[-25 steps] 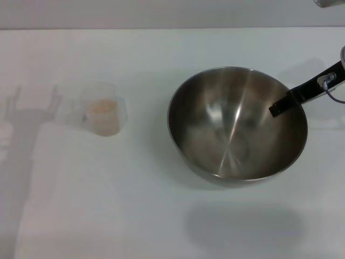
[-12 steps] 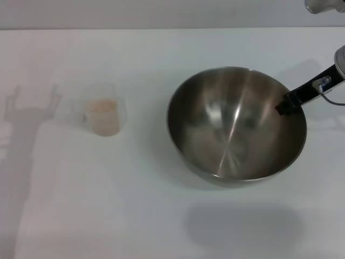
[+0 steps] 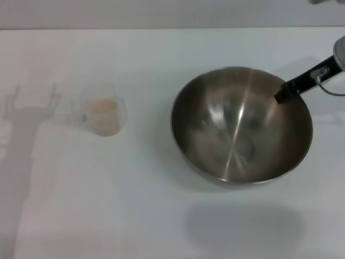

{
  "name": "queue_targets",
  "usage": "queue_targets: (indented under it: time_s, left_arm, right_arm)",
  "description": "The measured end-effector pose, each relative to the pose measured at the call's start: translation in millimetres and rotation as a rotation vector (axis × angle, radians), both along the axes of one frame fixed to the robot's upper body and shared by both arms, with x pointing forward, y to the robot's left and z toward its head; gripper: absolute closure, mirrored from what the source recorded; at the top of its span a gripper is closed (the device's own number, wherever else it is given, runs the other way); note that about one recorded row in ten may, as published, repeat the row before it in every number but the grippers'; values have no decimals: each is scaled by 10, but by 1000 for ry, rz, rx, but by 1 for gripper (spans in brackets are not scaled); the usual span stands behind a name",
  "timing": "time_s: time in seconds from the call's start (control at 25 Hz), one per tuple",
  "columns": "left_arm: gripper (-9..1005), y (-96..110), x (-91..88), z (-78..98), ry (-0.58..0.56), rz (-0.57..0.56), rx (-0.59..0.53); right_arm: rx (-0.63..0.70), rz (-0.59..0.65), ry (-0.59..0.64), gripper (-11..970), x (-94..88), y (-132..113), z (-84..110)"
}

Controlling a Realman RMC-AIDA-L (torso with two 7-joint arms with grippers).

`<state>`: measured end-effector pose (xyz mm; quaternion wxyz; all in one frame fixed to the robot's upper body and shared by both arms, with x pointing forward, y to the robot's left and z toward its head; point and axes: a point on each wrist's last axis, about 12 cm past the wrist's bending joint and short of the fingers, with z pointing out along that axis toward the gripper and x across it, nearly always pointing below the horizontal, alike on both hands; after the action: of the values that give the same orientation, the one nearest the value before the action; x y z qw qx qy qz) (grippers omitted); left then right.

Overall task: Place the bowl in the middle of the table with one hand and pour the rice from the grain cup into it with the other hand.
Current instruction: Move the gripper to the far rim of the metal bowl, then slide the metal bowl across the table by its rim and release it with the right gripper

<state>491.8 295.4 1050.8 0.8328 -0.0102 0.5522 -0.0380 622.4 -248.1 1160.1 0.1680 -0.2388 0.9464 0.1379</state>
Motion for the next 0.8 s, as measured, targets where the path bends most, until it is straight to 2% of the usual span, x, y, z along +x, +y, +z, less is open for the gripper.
queue_targets:
  time_s: [0.28, 0.8]
  left_arm:
    - [206, -4, 5, 7, -4, -1, 0]
    - [213, -13, 1, 10, -8, -2, -6]
  right_arm:
    - [56, -20, -78, 926, 42, 24, 151]
    - [146, 41, -132, 924, 107, 271, 256]
